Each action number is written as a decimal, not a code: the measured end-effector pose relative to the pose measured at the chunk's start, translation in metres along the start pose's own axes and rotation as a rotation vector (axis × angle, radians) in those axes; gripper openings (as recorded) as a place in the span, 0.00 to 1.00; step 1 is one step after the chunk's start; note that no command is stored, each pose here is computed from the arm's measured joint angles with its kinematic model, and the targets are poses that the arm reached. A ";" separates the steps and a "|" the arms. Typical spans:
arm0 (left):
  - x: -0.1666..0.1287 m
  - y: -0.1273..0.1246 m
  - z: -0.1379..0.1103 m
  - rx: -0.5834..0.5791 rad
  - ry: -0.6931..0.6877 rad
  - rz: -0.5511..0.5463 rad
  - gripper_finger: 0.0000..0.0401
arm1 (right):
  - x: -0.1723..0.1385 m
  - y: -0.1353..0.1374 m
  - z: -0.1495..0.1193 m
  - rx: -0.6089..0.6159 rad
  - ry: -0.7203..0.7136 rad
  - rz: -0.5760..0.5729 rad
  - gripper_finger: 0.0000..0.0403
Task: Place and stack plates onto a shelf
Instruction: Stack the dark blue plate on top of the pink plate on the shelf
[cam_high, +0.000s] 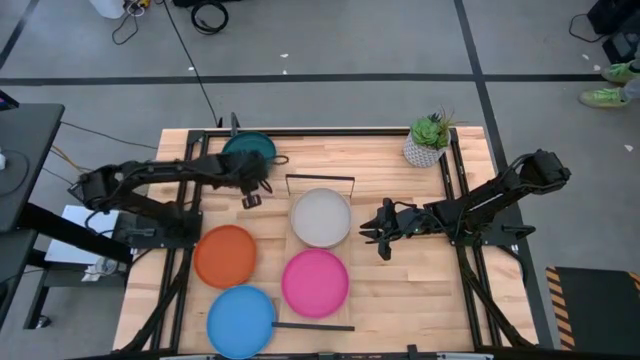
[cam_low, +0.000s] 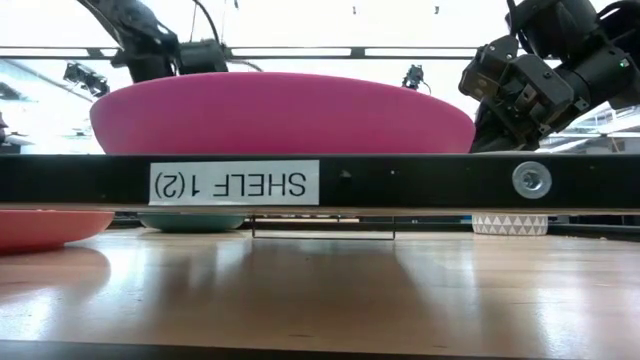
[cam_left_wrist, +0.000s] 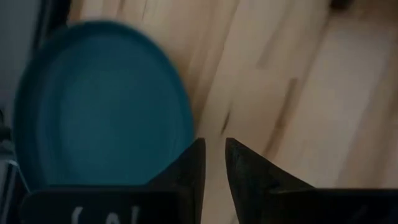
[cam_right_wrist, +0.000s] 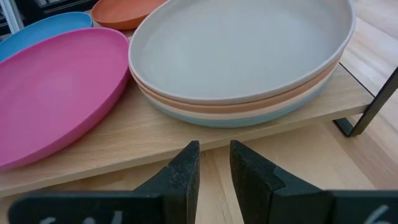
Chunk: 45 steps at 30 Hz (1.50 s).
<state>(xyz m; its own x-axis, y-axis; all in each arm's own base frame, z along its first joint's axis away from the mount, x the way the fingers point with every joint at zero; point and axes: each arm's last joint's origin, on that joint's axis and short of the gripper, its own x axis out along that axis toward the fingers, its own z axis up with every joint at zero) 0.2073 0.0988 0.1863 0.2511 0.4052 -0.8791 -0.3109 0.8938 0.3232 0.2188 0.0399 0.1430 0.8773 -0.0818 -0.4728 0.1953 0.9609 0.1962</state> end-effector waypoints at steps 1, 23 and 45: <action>0.005 0.002 -0.001 -0.006 0.018 -0.003 0.18 | 0.000 0.000 0.000 0.000 0.000 0.000 0.23; 0.058 0.012 -0.007 0.133 0.242 0.044 0.06 | 0.000 0.000 -0.001 -0.001 0.005 0.003 0.23; -0.169 -0.029 0.049 0.178 -0.325 -0.055 0.04 | -0.001 0.004 -0.002 -0.009 0.004 0.020 0.23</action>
<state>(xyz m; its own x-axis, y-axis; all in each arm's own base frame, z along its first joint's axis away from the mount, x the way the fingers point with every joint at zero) 0.2192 0.0142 0.3424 0.5497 0.3703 -0.7488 -0.1322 0.9237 0.3597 0.2179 0.0445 0.1430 0.8792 -0.0613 -0.4726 0.1738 0.9646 0.1982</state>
